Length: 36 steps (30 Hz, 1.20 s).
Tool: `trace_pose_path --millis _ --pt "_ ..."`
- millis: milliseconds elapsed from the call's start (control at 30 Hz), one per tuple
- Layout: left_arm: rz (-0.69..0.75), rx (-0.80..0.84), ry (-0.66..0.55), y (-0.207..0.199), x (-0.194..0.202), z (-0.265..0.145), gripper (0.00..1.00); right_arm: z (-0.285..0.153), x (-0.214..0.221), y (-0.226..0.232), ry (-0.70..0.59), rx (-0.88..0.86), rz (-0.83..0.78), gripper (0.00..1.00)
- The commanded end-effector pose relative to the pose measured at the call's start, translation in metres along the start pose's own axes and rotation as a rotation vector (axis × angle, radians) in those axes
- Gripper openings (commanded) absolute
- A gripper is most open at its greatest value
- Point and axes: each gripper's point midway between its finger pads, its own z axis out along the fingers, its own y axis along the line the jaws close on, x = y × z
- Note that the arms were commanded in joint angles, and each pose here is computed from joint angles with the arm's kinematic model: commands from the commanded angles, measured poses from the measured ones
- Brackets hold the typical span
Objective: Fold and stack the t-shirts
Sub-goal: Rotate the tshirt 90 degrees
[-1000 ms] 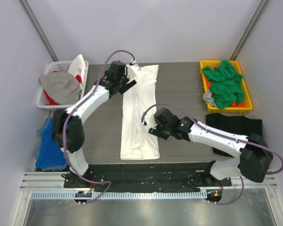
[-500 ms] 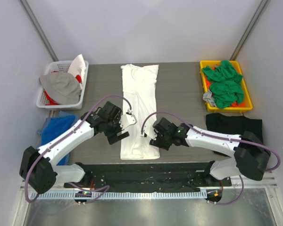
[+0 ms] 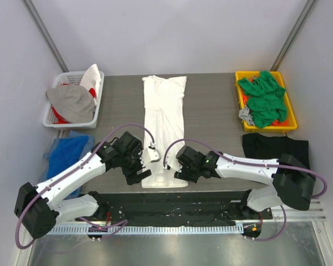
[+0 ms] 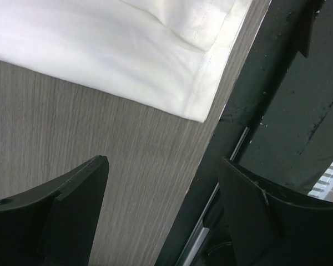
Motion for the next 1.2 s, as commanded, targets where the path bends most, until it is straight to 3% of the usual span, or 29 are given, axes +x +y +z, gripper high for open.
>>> trace_pose_path --millis 0,300,433,667,833,900,1167 --pt "0.018 0.054 0.0 -0.003 -0.006 0.011 0.84 -0.012 -0.024 -0.003 -0.097 0.017 0.015 0.54" --pt "0.001 0.115 -0.05 -0.008 -0.009 0.049 0.81 -0.023 -0.027 0.0 -0.14 0.015 0.006 0.54" --pt "-0.035 0.152 -0.125 -0.003 -0.029 0.042 0.79 -0.021 -0.028 -0.001 -0.141 0.018 0.002 0.54" --pt "-0.262 0.238 -0.214 0.019 -0.043 0.029 0.8 -0.02 -0.026 -0.004 -0.136 0.032 0.002 0.53" --pt "-0.555 0.27 -0.3 0.062 -0.055 0.02 0.79 -0.018 -0.027 -0.005 -0.133 0.035 0.002 0.53" --pt "-0.638 0.334 -0.311 0.056 -0.056 0.023 0.79 -0.017 -0.026 -0.004 -0.13 0.034 0.0 0.53" --pt "-0.787 0.323 -0.348 0.054 -0.056 0.033 0.8 -0.012 -0.023 -0.006 -0.113 0.043 -0.004 0.53"
